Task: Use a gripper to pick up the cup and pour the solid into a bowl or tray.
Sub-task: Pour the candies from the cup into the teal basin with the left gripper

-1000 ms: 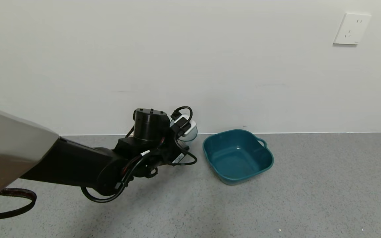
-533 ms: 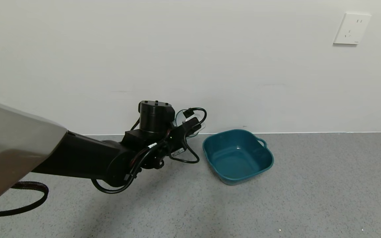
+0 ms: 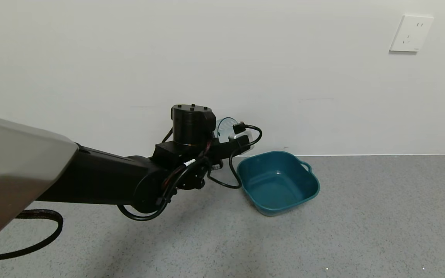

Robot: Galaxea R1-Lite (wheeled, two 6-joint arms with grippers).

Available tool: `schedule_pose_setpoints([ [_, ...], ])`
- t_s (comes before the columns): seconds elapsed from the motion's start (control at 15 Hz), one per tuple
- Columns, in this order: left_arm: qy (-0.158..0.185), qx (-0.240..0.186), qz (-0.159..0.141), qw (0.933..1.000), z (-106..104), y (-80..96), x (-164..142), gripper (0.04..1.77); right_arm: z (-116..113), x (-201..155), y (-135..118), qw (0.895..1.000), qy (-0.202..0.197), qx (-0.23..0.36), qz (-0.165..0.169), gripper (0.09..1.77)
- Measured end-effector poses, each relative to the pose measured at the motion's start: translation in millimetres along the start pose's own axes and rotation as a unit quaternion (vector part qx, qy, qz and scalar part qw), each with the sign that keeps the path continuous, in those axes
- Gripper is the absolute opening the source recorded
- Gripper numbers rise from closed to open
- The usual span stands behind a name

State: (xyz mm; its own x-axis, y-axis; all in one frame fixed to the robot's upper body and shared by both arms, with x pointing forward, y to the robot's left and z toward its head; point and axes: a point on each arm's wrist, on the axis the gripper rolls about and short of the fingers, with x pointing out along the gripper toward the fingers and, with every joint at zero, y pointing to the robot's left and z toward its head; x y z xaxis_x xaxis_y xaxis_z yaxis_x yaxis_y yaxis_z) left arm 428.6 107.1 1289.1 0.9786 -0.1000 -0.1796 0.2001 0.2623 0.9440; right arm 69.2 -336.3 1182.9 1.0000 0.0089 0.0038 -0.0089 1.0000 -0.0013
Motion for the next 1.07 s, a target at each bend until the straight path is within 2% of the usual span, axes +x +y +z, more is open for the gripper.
schedule_pose_setpoints([
  [0.27,0.021,0.055,0.015,0.9981,17,-5.1,-11,1.29,0,0,0,1.000,0.000,0.000,0.000,1.71],
  [0.53,0.040,0.117,0.023,0.9920,26,-8.0,-17,1.29,0,0,0,1.000,0.000,0.000,0.000,1.71],
  [0.6,0.039,0.132,0.034,0.9898,28,-6.5,-16,1.29,0,0,0,1.000,0.000,0.000,0.000,1.71],
  [0.73,0.034,0.146,0.075,0.9859,33,-3.3,-12,1.29,0,0,0,1.000,0.000,0.000,0.000,1.71],
  [0.93,0.032,0.174,0.137,0.9745,38,-7.0,-2,1.29,0,0,0,1.000,0.000,0.000,0.000,1.71],
  [1.0,0.034,0.193,0.146,0.9697,39,-12.0,2,1.29,0,0,0,1.000,0.000,0.000,0.000,1.71],
  [1.07,0.035,0.212,0.142,0.9663,39,-18.9,6,1.29,0,0,0,1.000,0.000,0.000,0.000,1.71],
])
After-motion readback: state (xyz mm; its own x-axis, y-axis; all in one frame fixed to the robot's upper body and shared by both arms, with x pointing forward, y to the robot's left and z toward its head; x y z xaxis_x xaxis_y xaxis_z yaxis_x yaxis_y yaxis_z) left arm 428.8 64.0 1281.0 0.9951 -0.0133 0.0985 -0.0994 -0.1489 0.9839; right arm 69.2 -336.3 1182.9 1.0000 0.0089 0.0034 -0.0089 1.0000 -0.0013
